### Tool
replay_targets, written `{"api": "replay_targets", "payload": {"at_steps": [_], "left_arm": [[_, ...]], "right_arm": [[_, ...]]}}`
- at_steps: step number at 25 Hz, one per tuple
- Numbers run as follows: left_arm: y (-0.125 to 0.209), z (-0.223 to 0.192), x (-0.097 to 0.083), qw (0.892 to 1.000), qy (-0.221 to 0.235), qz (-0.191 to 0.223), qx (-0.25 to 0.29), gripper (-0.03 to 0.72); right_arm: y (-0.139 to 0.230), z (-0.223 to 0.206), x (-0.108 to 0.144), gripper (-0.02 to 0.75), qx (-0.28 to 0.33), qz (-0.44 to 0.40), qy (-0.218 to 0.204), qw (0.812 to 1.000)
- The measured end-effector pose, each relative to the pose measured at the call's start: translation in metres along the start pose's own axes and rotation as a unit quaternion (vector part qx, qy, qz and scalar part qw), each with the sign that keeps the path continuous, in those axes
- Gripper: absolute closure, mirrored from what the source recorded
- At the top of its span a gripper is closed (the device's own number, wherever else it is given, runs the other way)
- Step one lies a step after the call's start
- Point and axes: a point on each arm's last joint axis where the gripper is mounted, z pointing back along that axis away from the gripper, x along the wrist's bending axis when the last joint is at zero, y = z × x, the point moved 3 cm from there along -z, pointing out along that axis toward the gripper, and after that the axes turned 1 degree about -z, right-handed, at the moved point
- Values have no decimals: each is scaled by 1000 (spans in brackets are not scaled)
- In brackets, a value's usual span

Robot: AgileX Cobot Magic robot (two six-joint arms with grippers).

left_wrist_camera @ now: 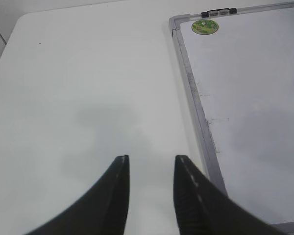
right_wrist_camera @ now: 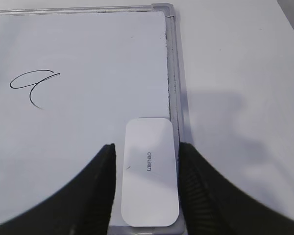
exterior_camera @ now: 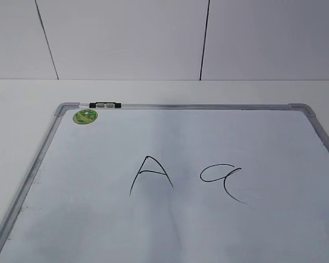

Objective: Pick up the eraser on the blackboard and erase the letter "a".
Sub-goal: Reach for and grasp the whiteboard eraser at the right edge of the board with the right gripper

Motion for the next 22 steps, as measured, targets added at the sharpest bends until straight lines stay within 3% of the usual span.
{"api": "replay_targets", "payload": {"at_steps": [10, 15, 22], "left_arm": [[0, 0, 0, 1000, 0, 0, 0, 453], [0, 0, 0, 1000, 0, 0, 0, 453], [0, 0, 0, 1000, 0, 0, 0, 453]], "right_arm": [[-20, 24, -3, 340, -40, -2, 3, 999], [-44, 31, -4, 297, -25, -1, 5, 1000], [-76, 36, -5, 126, 9, -1, 3, 1000]]}}
